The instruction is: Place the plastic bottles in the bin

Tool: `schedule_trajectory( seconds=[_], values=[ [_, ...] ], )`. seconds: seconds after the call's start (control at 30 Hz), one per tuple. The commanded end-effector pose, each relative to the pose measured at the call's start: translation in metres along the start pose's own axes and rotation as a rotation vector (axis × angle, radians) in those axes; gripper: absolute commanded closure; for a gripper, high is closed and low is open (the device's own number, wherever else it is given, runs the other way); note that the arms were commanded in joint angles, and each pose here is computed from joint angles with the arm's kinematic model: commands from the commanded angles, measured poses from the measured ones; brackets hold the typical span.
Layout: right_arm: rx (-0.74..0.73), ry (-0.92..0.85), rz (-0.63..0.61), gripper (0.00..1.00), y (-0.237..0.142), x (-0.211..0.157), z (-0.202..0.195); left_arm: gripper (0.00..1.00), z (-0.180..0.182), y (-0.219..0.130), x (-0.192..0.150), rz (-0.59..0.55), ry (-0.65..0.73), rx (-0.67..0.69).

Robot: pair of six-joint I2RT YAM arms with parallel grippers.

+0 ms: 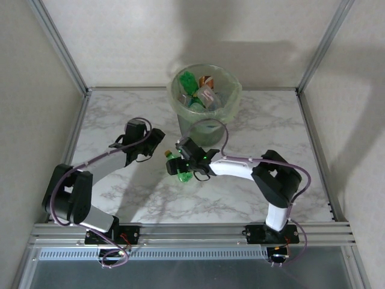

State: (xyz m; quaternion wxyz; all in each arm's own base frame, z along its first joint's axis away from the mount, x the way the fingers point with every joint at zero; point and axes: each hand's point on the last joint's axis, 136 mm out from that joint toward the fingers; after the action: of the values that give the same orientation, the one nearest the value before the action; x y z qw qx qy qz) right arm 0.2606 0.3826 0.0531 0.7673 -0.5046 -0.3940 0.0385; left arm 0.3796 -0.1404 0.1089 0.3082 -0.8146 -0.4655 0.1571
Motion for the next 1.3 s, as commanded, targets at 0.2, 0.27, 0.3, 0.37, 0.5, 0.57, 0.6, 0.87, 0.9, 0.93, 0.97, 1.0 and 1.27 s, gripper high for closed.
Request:
schedule_trajectory(
  seconds=[0.2,0.27,0.3,0.37,0.5,0.57,0.6,0.87,0.9,0.93,0.97,1.0,1.27],
  values=[
    [-0.092,-0.050,0.074,0.33,0.017,-0.009,0.001,0.42,0.008,-0.024,0.015,-0.076,0.050,0.032],
    [-0.104,-0.054,0.077,0.38,0.014,-0.010,0.000,0.42,0.008,-0.027,0.017,-0.089,0.060,0.035],
    [-0.107,-0.060,0.076,0.40,0.011,-0.010,0.000,0.42,0.009,-0.028,0.018,-0.095,0.063,0.039],
    [-0.109,-0.071,0.065,0.42,0.003,-0.010,0.002,0.42,0.008,-0.030,0.018,-0.097,0.069,0.039],
    [-0.100,-0.090,0.035,0.44,-0.021,-0.006,0.011,0.42,-0.001,-0.037,0.020,-0.111,0.082,0.021],
    [-0.087,-0.105,0.007,0.44,-0.039,-0.001,0.019,0.42,-0.007,-0.042,0.023,-0.126,0.092,0.013],
    [-0.082,-0.115,-0.009,0.44,-0.049,0.002,0.024,0.41,-0.010,-0.044,0.025,-0.136,0.099,0.011],
    [-0.086,-0.076,-0.200,0.46,-0.152,0.051,0.032,0.42,-0.054,-0.066,0.029,-0.174,0.132,-0.062],
    [-0.090,-0.070,-0.233,0.46,-0.167,0.060,0.032,0.42,-0.062,-0.070,0.029,-0.180,0.140,-0.077],
    [-0.098,-0.066,-0.260,0.46,-0.181,0.068,0.031,0.41,-0.069,-0.073,0.029,-0.185,0.147,-0.092],
    [-0.116,-0.066,-0.289,0.46,-0.197,0.076,0.029,0.41,-0.078,-0.076,0.028,-0.189,0.156,-0.108],
    [-0.144,-0.058,-0.320,0.46,-0.214,0.086,0.023,0.41,-0.084,-0.078,0.027,-0.190,0.162,-0.121],
    [-0.266,0.056,-0.622,0.46,-0.356,0.163,-0.034,0.40,-0.127,-0.092,0.010,-0.172,0.225,-0.194]
  ],
)
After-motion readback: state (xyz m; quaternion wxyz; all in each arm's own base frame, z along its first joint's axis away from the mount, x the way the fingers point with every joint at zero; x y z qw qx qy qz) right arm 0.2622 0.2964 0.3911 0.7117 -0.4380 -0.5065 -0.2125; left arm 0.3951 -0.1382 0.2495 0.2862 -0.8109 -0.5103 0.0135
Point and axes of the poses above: each hand's point on the last joint's axis, 136 mm out from that joint toward the fingers, its own y axis out along the fingers, its own z axis along the line the jaws close on, x = y × z, and after that the axes turned 12 degrees about -y, right-handed
